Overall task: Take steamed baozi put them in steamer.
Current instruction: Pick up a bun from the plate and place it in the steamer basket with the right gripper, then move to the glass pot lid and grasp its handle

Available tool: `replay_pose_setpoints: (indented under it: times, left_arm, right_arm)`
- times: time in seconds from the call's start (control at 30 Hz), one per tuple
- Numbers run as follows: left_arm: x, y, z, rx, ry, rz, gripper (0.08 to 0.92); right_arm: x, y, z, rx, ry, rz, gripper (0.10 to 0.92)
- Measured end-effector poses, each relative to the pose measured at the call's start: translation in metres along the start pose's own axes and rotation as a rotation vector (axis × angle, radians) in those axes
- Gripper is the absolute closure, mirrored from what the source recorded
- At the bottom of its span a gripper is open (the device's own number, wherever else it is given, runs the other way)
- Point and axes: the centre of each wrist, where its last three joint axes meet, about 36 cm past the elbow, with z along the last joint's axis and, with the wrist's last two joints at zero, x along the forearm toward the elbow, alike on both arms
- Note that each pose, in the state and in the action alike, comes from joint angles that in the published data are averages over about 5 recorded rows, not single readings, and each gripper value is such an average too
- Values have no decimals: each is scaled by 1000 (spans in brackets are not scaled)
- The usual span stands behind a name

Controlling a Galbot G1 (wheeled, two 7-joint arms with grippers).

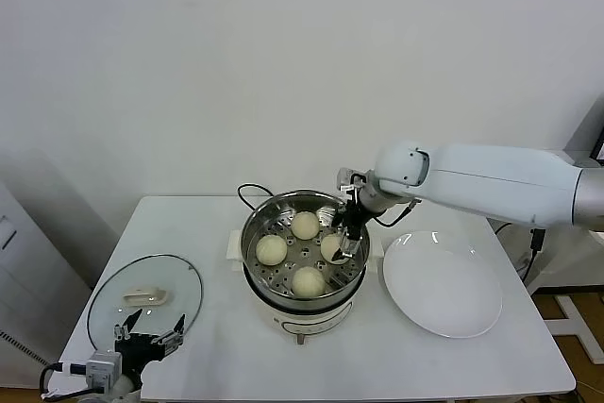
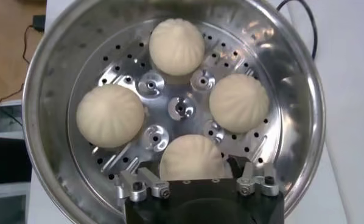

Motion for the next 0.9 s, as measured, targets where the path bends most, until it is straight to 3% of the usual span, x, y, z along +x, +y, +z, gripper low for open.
replay_pose_setpoints:
  times: [0.27,0.5,0.9]
  left_arm:
    - [0,0,-5,15,-13,-4,177]
    - [-5,4,-7,26,-21,-19,177]
    - [-11,13,-9,26,-54,-43,177]
  right_arm:
    - [46,-14,26,-99,-180,78,200]
    - [69,-10,79,-205,-386,236,200]
    - [31,32,167,-428,-704,573,200]
